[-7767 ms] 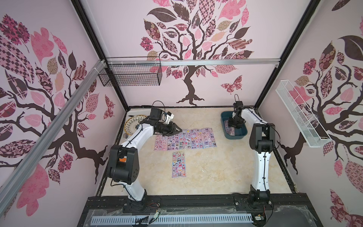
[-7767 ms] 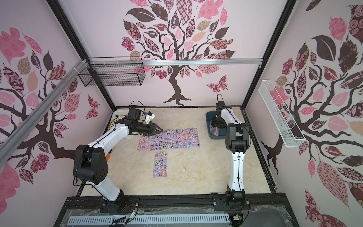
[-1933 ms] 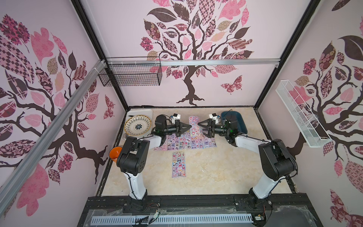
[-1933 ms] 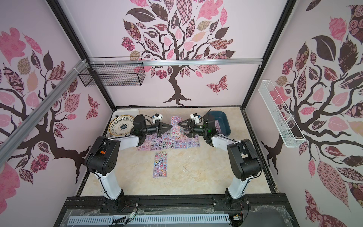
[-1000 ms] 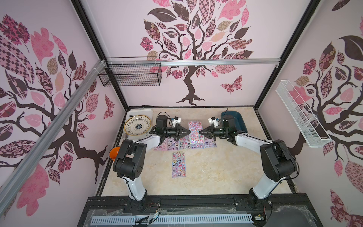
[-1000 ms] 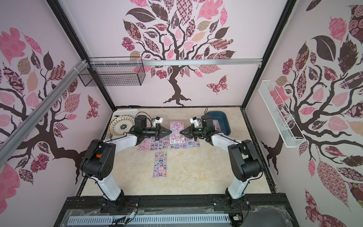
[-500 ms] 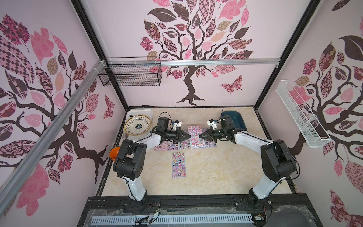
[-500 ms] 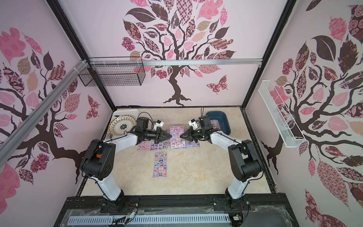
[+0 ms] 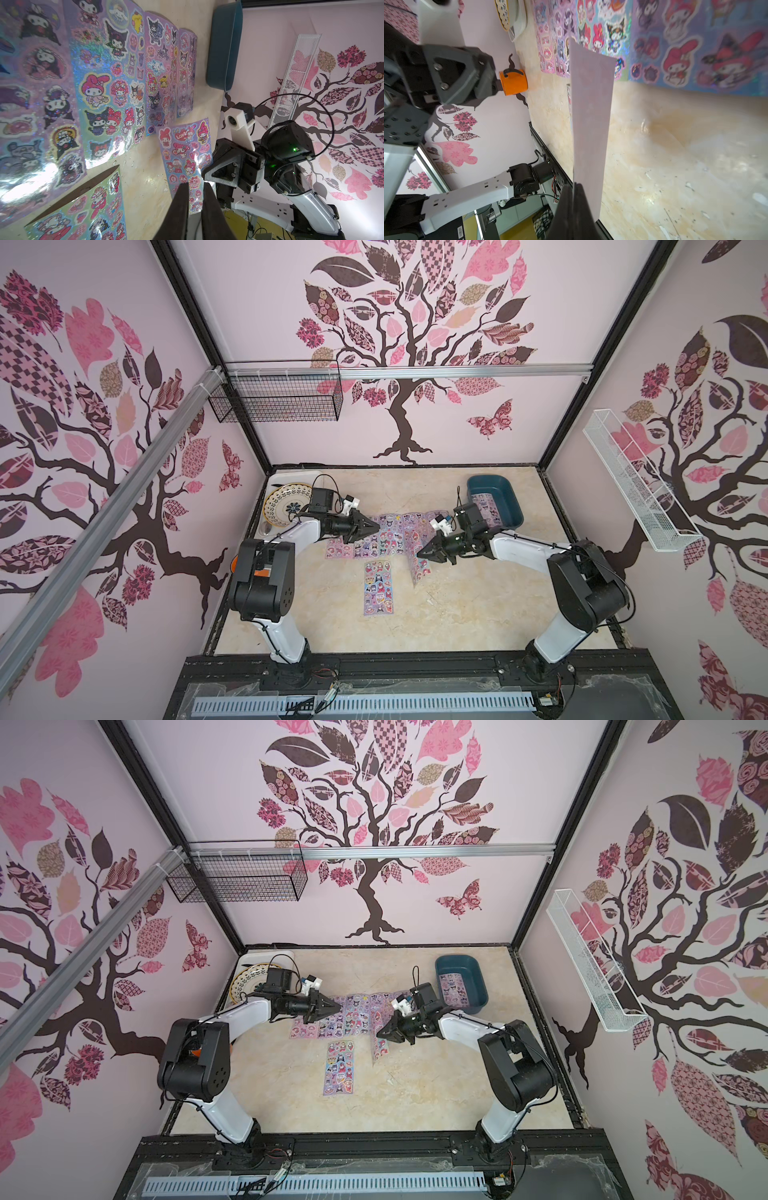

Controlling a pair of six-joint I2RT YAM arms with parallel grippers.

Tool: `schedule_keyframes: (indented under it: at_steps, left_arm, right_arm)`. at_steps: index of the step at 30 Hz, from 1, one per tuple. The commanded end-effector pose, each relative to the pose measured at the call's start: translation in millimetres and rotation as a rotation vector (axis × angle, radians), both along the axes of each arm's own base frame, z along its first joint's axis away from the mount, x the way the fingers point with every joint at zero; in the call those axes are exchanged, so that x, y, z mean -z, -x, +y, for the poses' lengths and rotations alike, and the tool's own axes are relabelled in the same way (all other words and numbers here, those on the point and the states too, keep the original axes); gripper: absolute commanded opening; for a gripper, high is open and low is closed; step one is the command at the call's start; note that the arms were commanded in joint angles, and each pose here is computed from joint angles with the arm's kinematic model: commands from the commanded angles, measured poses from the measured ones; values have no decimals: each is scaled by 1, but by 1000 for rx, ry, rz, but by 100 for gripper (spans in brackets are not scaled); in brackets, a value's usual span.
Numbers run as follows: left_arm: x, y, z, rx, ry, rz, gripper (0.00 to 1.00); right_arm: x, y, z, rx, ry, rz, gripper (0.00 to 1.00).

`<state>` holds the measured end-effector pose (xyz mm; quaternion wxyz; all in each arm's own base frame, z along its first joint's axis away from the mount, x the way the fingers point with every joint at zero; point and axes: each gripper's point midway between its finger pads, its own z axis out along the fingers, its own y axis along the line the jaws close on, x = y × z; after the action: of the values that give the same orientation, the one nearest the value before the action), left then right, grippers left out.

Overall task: Take the stickers out of the storage box
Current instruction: Place the sticker at the center of the board.

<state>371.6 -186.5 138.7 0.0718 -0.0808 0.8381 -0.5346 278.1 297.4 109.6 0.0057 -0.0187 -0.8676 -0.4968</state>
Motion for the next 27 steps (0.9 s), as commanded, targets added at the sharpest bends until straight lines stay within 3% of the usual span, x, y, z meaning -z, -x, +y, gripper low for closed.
schedule_keyframes:
  at_steps: [1,6,16,27]
  left_arm:
    - [-7,1,10,5,-44,-54,19]
    - [-8,4,11,7,-51,-61,19]
    - [-11,5,11,8,-53,-72,19]
    - [-11,5,12,6,-55,-72,20]
  right_arm:
    - [-16,8,16,-4,-37,-52,0]
    - [5,21,14,52,-19,-27,0]
    - [70,40,-26,190,139,9,0]
    - [79,25,-24,253,127,-5,0]
